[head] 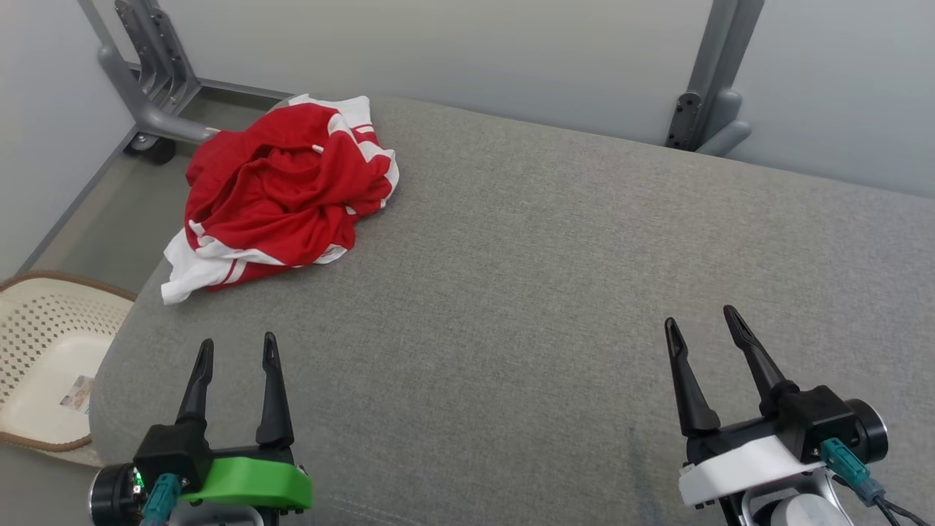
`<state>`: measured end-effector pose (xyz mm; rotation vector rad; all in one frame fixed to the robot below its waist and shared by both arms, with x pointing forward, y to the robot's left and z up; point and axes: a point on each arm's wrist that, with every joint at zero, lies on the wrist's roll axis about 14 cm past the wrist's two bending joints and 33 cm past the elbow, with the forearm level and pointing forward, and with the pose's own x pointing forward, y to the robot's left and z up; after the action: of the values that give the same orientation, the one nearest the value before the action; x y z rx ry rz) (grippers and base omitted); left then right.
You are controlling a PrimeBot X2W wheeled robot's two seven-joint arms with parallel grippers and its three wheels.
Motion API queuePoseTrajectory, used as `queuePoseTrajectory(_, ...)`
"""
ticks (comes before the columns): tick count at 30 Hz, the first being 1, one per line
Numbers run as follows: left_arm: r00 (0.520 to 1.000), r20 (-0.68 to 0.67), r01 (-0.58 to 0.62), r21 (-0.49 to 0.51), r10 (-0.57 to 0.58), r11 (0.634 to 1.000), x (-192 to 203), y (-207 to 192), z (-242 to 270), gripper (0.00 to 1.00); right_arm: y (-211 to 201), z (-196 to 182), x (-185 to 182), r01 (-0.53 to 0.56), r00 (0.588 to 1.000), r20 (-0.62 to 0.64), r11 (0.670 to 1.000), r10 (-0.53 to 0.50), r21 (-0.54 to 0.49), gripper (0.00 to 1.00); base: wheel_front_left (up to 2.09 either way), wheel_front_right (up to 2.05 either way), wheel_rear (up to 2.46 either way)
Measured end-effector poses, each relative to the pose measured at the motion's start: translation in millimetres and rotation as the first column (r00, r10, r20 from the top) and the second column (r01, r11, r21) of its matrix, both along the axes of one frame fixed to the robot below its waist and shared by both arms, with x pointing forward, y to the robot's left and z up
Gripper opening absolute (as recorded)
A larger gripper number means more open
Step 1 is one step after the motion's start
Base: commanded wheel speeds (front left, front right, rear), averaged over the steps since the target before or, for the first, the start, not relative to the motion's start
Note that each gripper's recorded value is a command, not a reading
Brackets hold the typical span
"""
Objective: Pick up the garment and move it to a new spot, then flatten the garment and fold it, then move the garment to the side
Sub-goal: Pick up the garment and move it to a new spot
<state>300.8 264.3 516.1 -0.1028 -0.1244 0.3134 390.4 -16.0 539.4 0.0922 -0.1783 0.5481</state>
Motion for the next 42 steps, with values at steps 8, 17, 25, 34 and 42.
queuePoseTrajectory(8,0.998,-0.008,-0.055,-0.002,0.055,0.998,-17,13,-2,1.00,22,-1,0,-0.065,0.998,-0.005,0.998,0.065,0.002,1.00,0.00,0.00,0.00)
queuePoseTrajectory(17,0.997,-0.023,-0.072,-0.017,0.071,0.997,-24,17,-8,1.00,33,-4,-1,-0.095,0.995,-0.013,0.995,0.095,0.002,1.00,0.00,0.00,0.00)
queuePoseTrajectory(25,0.999,-0.011,-0.050,-0.021,0.049,0.999,-2,18,-2,1.00,30,-13,8,-0.083,0.996,-0.025,0.997,0.083,-0.010,1.00,0.00,0.00,0.00)
queuePoseTrajectory(34,0.998,0.065,0.009,0.043,-0.011,0.999,71,35,34,1.00,29,-31,37,-0.065,0.997,-0.035,0.997,0.064,-0.036,1.00,0.00,0.00,0.00)
queuePoseTrajectory(42,0.992,0.092,0.077,0.086,-0.085,0.993,155,35,52,1.00,18,-61,65,-0.041,0.996,-0.078,0.998,0.037,-0.050,1.00,0.00,0.00,0.00)
